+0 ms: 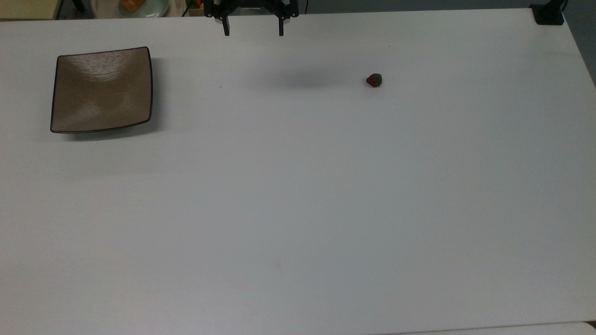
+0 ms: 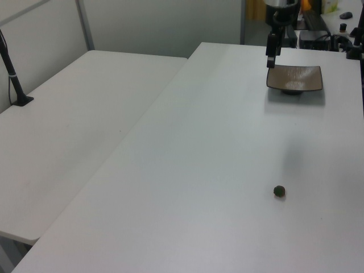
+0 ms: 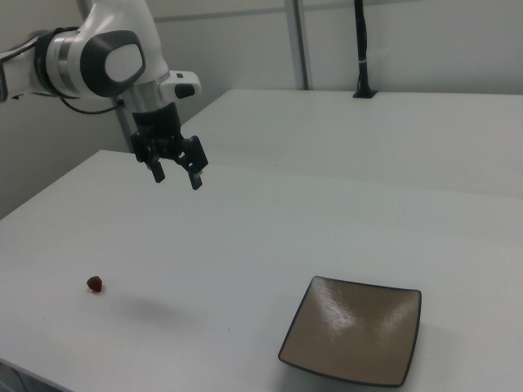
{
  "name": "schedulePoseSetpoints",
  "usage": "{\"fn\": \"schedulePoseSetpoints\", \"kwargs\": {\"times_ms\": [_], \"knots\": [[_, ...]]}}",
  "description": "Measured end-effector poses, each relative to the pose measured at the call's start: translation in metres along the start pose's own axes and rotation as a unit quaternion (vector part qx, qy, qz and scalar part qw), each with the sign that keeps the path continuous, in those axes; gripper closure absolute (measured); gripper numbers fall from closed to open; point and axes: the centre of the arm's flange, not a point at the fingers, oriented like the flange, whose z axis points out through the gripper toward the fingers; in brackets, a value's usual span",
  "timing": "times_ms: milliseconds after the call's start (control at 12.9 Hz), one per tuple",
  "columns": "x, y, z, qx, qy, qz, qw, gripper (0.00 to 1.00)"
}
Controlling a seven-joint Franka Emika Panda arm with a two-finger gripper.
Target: Strawberries on a ceramic plate
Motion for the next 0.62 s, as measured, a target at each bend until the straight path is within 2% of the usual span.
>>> {"fn": "schedulePoseSetpoints", "kwargs": {"times_ms": [622], "knots": [[0.0009,0.01,0.0018,0.0,-0.002,0.004,1.0,0.0]]}}
